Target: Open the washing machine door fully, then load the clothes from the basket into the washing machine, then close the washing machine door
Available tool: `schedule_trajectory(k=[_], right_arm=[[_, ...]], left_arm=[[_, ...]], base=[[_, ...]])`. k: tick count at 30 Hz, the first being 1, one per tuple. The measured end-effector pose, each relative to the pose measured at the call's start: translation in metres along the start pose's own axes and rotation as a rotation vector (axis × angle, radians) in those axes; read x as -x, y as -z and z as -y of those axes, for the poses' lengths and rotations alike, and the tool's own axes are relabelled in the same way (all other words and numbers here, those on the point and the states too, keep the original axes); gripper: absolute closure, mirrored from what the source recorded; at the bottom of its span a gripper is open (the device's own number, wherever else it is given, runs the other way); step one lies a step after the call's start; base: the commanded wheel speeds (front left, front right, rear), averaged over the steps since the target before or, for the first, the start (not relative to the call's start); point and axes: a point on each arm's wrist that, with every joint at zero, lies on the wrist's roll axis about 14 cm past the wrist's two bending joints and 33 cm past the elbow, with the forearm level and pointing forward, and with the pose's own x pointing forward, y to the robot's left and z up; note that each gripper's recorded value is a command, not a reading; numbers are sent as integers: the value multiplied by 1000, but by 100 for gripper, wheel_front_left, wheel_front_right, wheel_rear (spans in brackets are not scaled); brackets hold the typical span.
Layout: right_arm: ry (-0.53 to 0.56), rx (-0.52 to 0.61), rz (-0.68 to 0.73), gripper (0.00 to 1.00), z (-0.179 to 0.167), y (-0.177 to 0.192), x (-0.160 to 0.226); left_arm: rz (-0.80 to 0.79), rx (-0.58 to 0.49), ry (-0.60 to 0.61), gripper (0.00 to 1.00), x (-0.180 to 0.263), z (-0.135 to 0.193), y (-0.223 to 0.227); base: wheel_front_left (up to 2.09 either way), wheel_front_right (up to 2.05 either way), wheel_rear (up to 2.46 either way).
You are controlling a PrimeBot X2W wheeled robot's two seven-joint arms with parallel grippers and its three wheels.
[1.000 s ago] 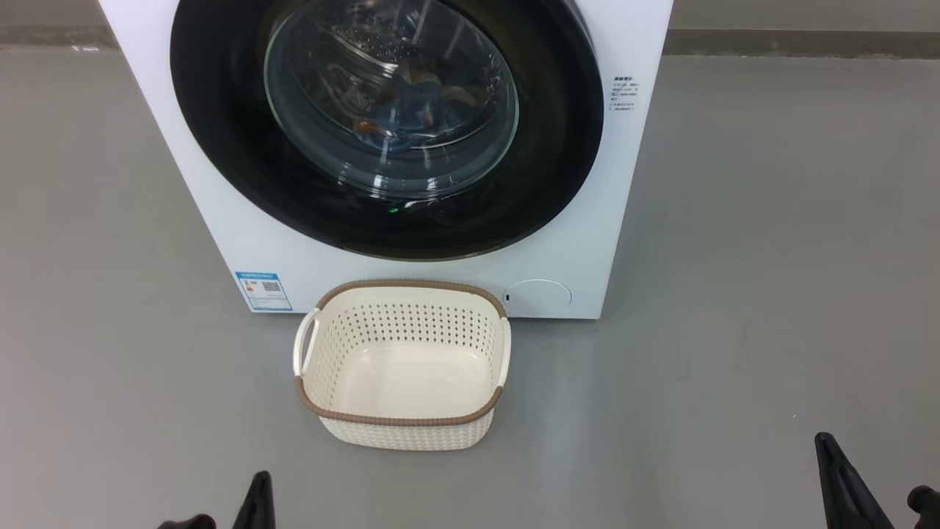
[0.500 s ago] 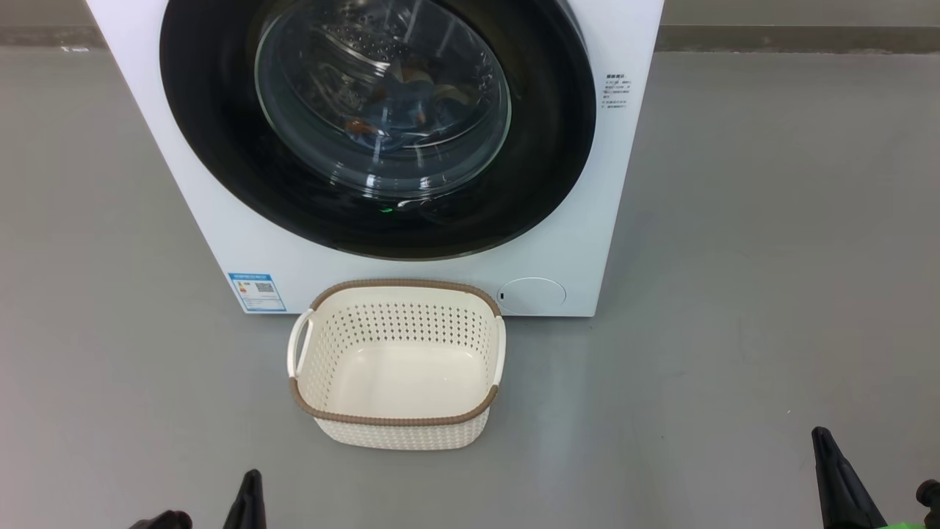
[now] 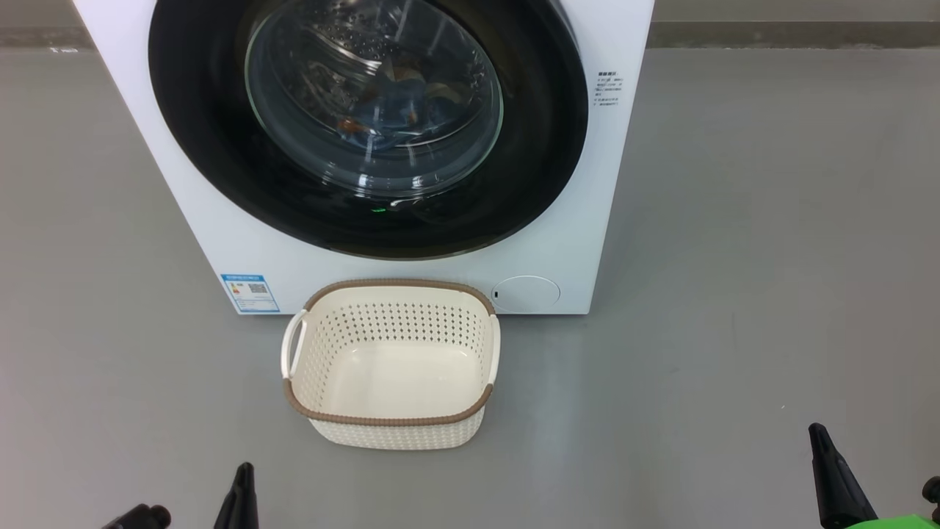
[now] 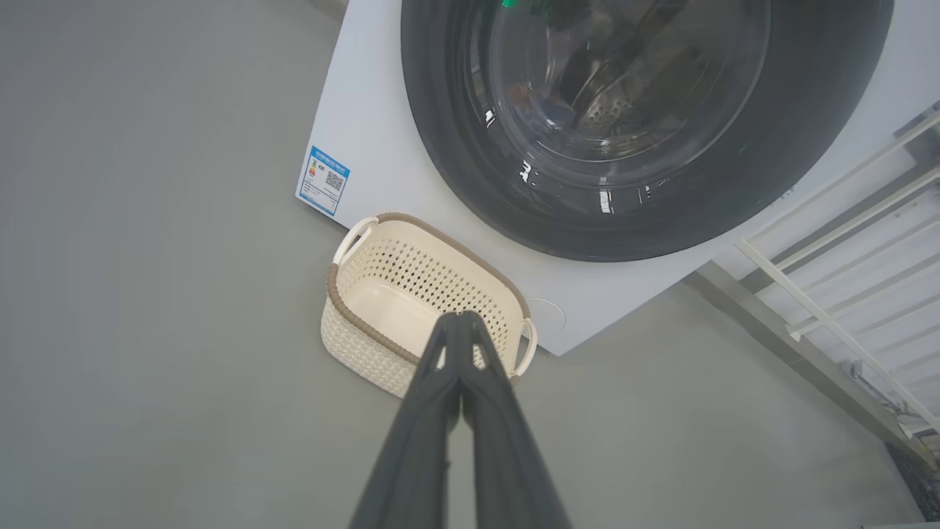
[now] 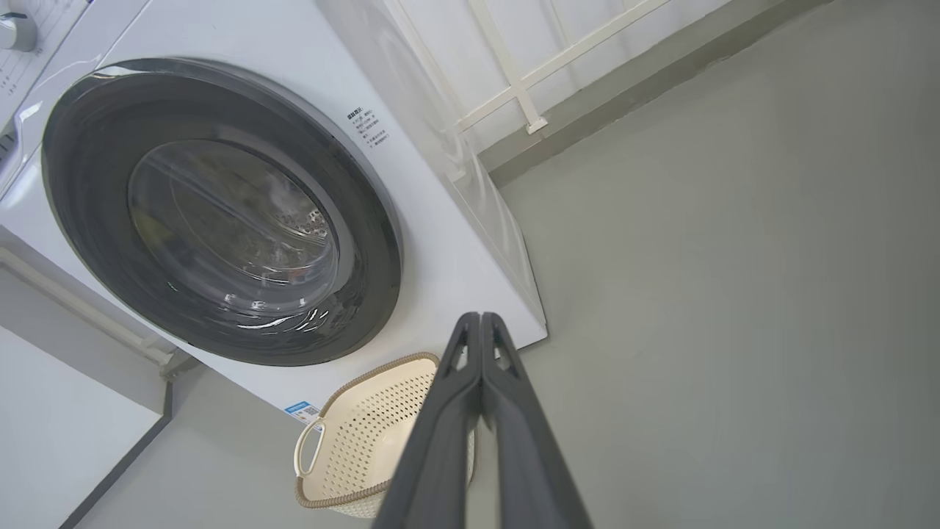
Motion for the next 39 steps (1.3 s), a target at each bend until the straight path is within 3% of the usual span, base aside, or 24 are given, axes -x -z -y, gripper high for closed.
schedule_trajectory(k=[39], right_arm=[[39,-470,-24,100,0,6,-8]], left_arm=[[-35,423,20,100,-17,5,-8]], base=[[0,0,0]])
